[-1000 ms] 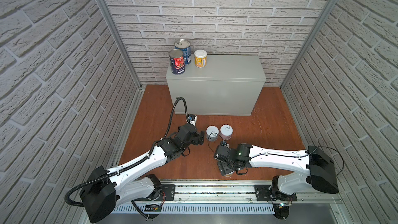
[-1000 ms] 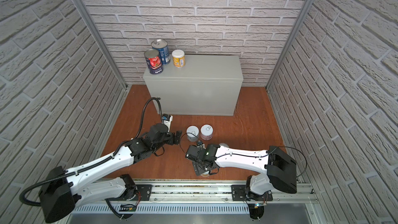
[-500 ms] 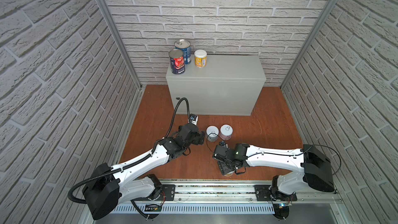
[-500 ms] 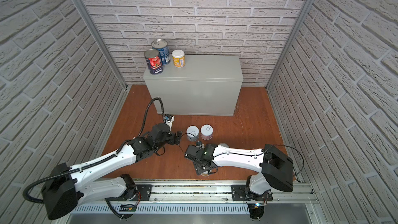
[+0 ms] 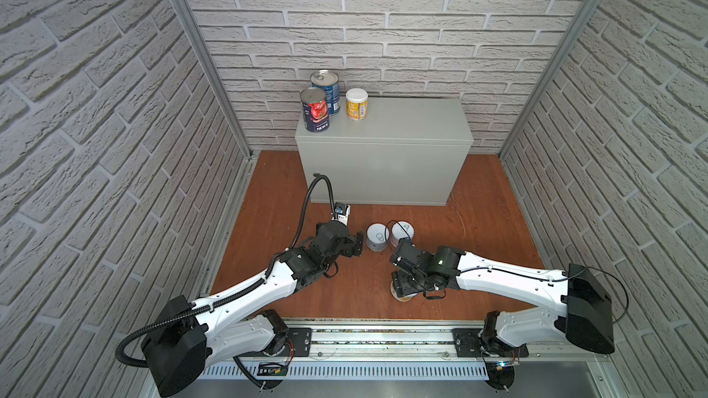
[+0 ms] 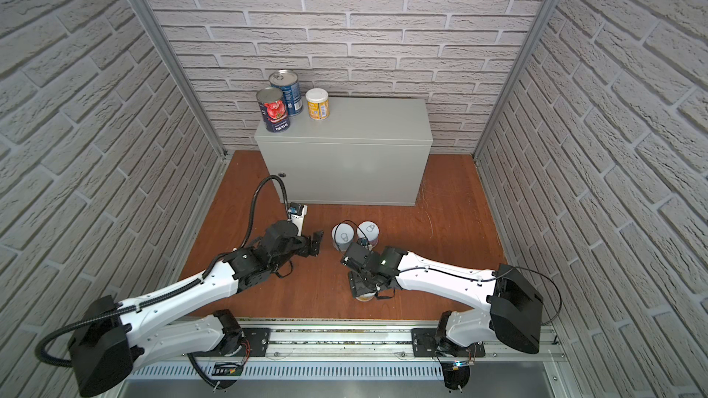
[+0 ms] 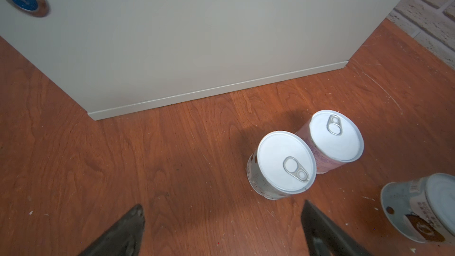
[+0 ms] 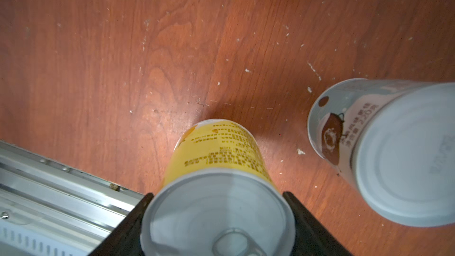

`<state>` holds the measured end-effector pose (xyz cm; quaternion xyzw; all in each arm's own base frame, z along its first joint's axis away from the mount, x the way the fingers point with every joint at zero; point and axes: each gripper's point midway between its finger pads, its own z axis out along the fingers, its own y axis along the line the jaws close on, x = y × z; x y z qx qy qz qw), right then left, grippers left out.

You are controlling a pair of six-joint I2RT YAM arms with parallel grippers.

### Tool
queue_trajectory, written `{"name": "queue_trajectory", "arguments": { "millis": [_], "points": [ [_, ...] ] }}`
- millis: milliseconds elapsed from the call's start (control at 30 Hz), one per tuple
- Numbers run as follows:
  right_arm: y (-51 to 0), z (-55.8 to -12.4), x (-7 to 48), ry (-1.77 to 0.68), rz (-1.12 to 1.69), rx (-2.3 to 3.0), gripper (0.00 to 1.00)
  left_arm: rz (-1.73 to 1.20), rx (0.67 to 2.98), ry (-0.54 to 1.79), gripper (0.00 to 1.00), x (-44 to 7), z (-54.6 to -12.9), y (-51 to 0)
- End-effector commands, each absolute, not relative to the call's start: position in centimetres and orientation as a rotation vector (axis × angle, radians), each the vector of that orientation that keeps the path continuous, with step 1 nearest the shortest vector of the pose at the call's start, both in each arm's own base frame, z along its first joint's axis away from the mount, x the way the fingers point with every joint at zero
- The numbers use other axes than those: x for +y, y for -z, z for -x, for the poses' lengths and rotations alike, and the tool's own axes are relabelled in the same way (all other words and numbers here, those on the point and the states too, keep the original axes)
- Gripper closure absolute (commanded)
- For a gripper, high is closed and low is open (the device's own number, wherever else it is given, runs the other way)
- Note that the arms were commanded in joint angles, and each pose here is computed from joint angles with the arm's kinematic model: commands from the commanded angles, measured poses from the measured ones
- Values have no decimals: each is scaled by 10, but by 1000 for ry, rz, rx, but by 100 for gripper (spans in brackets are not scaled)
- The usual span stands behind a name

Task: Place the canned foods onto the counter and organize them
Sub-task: 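Lift the yellow-labelled can with the right gripper toward the left gripper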

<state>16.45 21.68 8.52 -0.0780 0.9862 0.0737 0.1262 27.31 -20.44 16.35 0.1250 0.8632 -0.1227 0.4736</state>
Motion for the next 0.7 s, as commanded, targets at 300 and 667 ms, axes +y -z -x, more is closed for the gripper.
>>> {"name": "queue_trajectory", "arguments": {
  "millis": [300, 667],
  "points": [
    [-142, -206, 244, -549, 184, 2700, 35, -283, 1989, 385, 2, -207, -274, -183],
    [-189, -233, 252, -661, 213, 2580, 35, -302, 1968, 446, 2, -217, -273, -201]
  ]
}}
